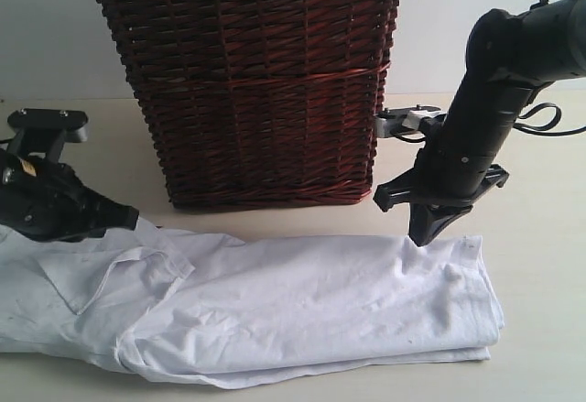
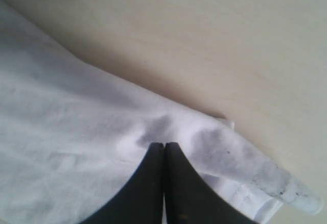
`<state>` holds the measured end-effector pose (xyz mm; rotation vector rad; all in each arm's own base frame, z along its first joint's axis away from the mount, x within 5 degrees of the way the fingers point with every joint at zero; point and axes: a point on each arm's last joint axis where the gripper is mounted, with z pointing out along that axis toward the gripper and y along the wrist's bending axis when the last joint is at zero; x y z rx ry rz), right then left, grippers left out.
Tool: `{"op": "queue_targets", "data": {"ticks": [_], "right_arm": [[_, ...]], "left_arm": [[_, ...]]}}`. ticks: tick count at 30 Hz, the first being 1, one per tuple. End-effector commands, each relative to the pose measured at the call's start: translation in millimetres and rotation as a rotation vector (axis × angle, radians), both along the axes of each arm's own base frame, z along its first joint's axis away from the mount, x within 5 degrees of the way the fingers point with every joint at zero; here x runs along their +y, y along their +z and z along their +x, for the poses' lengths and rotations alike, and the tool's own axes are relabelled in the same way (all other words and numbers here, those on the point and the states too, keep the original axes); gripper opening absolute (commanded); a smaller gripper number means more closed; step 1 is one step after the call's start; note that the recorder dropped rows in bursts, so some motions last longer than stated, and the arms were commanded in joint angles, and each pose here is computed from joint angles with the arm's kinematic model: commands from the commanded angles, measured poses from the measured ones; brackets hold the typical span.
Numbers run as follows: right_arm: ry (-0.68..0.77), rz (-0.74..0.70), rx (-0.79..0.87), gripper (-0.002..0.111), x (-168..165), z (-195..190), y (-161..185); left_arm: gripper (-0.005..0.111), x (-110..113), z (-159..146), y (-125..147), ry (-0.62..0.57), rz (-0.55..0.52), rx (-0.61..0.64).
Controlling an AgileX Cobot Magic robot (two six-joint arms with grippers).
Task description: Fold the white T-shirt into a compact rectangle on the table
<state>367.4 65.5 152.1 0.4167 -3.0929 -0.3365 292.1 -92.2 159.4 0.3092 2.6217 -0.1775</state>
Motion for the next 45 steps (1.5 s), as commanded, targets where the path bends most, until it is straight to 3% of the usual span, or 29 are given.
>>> {"op": "queue_targets", "data": {"ticks": [1, 4, 6, 9, 12, 19, 24, 32, 41, 45], "right_arm": [[0.009, -0.003, -0.007, 0.0, -1.5, -1.6, 3.4], [0.009, -0.003, -0.007, 0.0, -1.5, -1.6, 3.4], [0.009, -0.003, -0.007, 0.0, -1.5, -1.6, 3.4], [0.009, -0.003, -0.007, 0.0, -1.5, -1.6, 3.4], [0.008, -0.003, -0.009, 0.0, -1.5, -1.4, 3.4], [0.007, -0.003, -0.015, 0.0, -1.6, -0.8, 3.4], [0.006, -0.003, -0.021, 0.0, -1.6, -0.3, 3.4], [0.006, -0.003, -0.021, 0.0, -1.6, -0.3, 3.4], [0.004, -0.004, -0.032, 0.0, -1.6, 0.7, 3.4], [0.004, -0.004, -0.032, 0.0, -1.6, 0.7, 3.4]], "left_arm": [[0.021, -4.1, 10.7, 18.8, -0.045, 0.017, 0.056], [0.051, -7.1, 7.6, 29.2, -0.1, 0.013, 0.115], [0.056, -10.7, -0.3, 29.8, -0.152, -0.011, 0.211], [0.048, -14.0, -10.0, 24.6, -0.173, -0.059, 0.284], [0.04, -11.1, -12.8, 16.0, -0.164, -0.043, 0.266], [0.049, -8.0, -11.8, -9.4, -0.201, 0.01, 0.258], [0.046, -7.7, -6.4, -22.2, -0.205, 0.033, 0.25], [0.0, -6.2, -6.1, -21.3, -0.226, 0.058, 0.24], [0.01, -4.5, 7.0, 7.3, -0.318, 0.145, 0.135], [0.01, -5.1, 19.2, 20.3, -0.504, 0.255, 0.045]]}}
